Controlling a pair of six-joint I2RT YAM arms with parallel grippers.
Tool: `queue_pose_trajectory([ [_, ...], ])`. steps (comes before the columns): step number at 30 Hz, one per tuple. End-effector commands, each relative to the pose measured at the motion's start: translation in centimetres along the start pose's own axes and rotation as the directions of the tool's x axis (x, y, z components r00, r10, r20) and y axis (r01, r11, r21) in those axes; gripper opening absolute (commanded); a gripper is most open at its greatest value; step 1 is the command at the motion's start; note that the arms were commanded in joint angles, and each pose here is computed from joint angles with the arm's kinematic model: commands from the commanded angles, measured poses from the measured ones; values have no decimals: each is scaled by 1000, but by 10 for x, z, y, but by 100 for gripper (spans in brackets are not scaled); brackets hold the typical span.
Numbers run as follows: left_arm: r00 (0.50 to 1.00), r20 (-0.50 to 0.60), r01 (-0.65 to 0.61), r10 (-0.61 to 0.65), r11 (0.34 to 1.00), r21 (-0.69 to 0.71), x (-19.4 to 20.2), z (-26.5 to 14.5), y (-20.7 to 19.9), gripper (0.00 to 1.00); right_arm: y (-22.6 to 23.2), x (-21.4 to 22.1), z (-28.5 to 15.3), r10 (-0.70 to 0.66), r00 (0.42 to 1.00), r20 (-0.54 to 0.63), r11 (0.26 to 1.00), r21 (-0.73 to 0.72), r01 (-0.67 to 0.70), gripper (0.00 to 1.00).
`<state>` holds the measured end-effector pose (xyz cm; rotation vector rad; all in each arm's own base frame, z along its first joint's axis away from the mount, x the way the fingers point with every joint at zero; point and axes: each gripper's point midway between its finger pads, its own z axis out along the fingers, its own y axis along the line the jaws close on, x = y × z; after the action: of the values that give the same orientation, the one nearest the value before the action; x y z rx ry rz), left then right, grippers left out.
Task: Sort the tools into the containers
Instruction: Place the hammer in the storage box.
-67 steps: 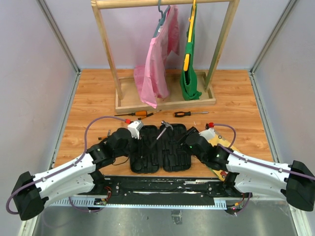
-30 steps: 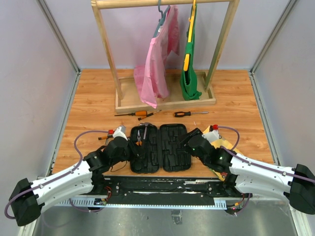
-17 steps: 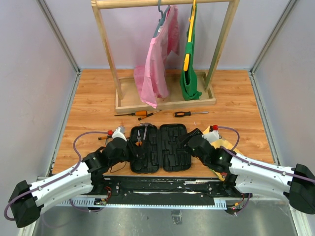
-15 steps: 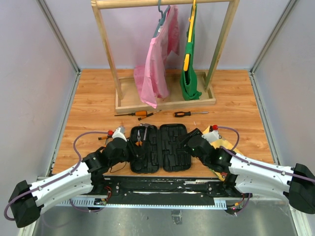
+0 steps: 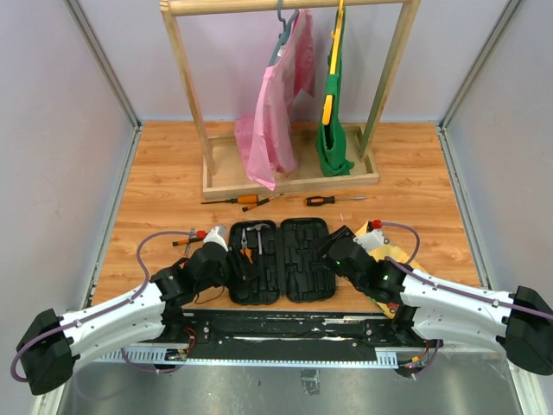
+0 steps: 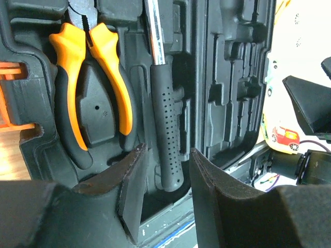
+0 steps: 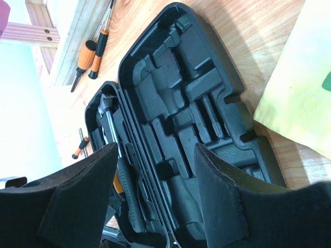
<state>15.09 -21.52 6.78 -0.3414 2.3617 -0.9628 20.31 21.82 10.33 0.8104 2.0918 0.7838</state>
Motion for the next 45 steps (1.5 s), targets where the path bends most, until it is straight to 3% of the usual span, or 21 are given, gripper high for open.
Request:
queue_pose_trajectory([
  [1,998,31,-54,53,998,43,-9,-4,-16,42,-8,-3,1,-35,999,29,999,28,34,62],
  [7,982,115,-149,149,989,-6,-33,-12,-21,43,-6,-10,1,-172,983,57,985,31,171,67],
  [14,962,167,-209,217,976,-61,-51,-14,-24,43,0,-23,-3,-437,895,92,899,14,437,72],
  [17,957,165,-226,239,970,-90,-57,-8,-24,43,-5,-29,-3,-483,870,99,875,31,483,75],
  [27,941,145,-289,307,948,-130,-89,18,-31,41,-18,-34,-3,-679,732,-49,734,-47,678,75],
  [30,934,135,-311,331,938,-151,-98,24,-31,40,-18,-35,-2,-689,723,-57,725,-81,684,70],
  [33,928,140,-322,344,934,-156,-105,26,-34,40,-13,-38,-3,-705,709,-24,705,-128,697,78],
  [36,927,153,-322,343,935,-150,-109,25,-36,40,-10,-46,-6,-718,696,-3,690,-138,711,100],
  [41,926,169,-317,339,937,-144,-113,22,-35,42,-9,-65,-11,-755,655,39,651,-82,755,99],
  [45,918,176,-332,356,931,-150,-117,21,-34,42,-6,-62,-9,-803,595,35,587,-129,799,99],
])
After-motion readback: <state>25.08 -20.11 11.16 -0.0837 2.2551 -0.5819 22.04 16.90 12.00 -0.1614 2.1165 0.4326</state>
